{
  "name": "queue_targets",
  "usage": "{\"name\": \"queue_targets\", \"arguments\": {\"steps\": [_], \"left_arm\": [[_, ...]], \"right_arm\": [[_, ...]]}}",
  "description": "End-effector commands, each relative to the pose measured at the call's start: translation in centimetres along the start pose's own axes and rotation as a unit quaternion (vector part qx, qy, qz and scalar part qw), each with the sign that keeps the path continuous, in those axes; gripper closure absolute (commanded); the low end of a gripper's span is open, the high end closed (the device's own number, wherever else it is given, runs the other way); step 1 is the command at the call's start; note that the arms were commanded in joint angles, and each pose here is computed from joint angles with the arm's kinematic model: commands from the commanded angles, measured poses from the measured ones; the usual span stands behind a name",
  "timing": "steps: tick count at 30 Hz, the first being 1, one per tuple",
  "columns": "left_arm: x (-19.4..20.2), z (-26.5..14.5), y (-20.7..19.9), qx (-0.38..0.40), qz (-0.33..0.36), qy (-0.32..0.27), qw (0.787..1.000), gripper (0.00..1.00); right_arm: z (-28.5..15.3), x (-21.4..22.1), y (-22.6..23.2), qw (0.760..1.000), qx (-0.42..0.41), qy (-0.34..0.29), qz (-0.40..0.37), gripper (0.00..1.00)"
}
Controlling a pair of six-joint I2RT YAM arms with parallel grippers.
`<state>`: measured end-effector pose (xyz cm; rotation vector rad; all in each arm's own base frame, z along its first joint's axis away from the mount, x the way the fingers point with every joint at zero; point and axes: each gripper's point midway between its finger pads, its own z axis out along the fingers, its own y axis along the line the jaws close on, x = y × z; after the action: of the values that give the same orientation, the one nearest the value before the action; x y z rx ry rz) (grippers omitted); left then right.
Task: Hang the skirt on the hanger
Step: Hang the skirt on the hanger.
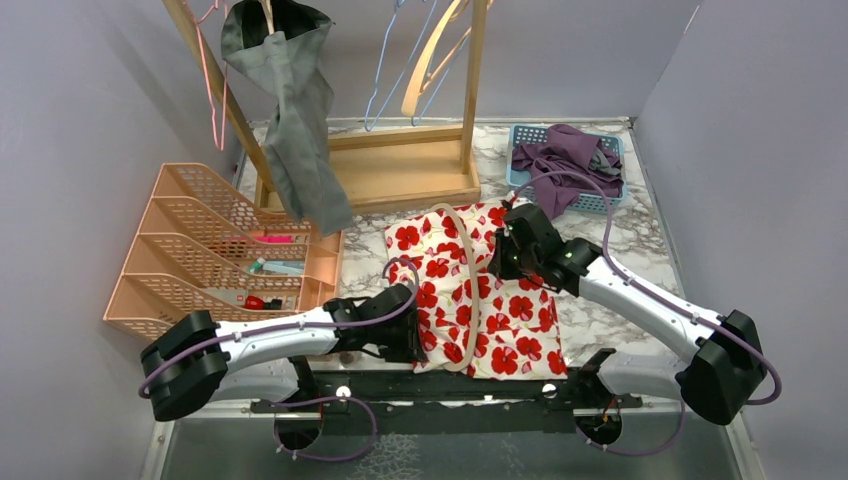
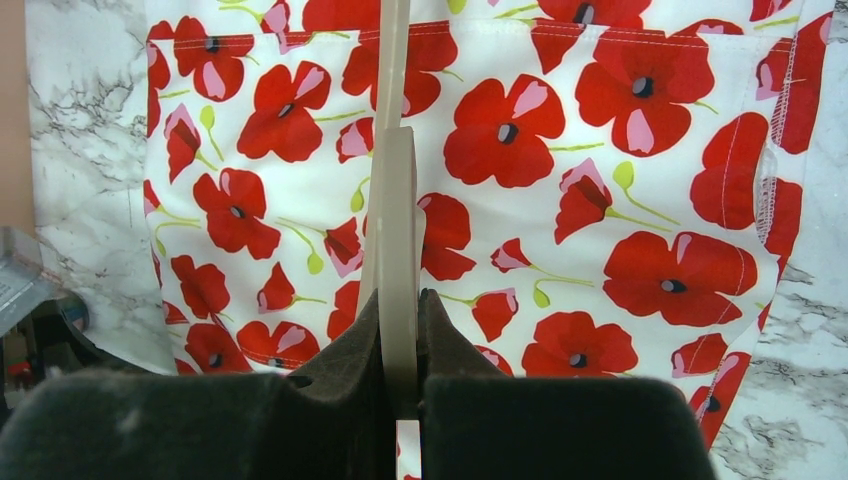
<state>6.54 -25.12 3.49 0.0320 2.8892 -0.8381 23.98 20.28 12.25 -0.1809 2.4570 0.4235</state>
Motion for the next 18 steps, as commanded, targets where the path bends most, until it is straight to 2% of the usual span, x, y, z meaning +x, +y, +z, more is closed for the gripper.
{"name": "queue_targets", "arguments": {"steps": [1, 4, 9, 18], "left_arm": [[0.1, 0.4, -0.4, 0.009, -0.005, 0.0, 1.0, 0.79], [-0.1, -0.4, -0.4, 0.012, -0.007, -0.012, 1.0, 1.0], [-0.5, -2.8, -0.1, -0.002, 0.001, -0.033, 0.999, 1.0], [-0.4, -5.8, 1.0, -0.041, 0.024, -0.037, 0.998, 1.0]], "right_arm": [[-0.5, -0.5, 0.2, 1.0, -0.004, -0.006, 0.002, 0.99], [-0.9, -0.4, 0.1, 1.0, -0.003, -0.007, 0.002, 0.99], [-2.3, -0.7, 0.4, 0.999, -0.016, -0.001, -0.027, 0.99], [-3.5, -0.2, -0.4, 0.999, 0.006, 0.025, -0.041, 0.99]]}}
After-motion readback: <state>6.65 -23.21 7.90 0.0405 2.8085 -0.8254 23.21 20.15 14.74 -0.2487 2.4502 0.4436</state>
